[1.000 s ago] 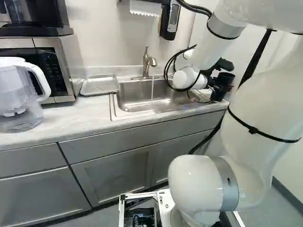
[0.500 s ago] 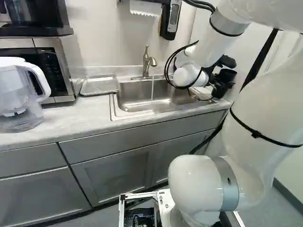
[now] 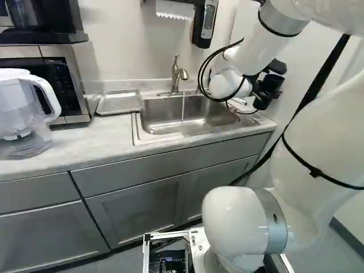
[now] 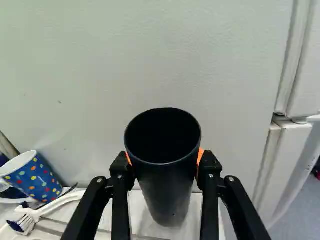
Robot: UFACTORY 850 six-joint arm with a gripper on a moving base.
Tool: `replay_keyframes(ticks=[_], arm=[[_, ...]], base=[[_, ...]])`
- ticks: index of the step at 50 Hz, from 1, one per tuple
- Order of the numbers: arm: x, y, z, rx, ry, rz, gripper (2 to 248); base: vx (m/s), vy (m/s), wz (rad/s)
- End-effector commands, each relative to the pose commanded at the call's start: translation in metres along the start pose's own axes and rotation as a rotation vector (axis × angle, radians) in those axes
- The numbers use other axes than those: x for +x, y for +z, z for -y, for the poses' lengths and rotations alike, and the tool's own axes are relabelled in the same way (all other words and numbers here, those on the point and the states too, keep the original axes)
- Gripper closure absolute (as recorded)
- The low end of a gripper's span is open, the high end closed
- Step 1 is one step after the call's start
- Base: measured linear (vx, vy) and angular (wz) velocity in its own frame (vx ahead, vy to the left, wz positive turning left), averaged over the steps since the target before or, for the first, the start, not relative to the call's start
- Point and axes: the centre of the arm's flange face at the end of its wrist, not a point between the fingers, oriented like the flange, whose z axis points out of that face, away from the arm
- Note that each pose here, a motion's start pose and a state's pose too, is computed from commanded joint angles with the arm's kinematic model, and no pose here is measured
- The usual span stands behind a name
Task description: Rinse the cup and place it in the tray
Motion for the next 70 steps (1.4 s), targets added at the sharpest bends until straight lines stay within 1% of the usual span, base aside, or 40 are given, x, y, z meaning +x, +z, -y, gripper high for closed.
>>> replay_keyframes(ticks=[13, 27, 42, 70], arm=[[0.014, -0.002, 0.011, 0.078, 0.002, -0.006, 124], [0.029, -0.009, 0.022, 0.181, -0.011, -0.019, 124], [0.028, -0.016, 0.03, 0.288, -0.065, -0.017, 124], [0.025, -0.023, 0.045, 0.469, -0.185, -0.027, 124]], base=[[0.0, 0.0, 0.0], [0.0, 0.0, 0.0], [0.0, 0.0, 0.0], [0.0, 0.0, 0.0]])
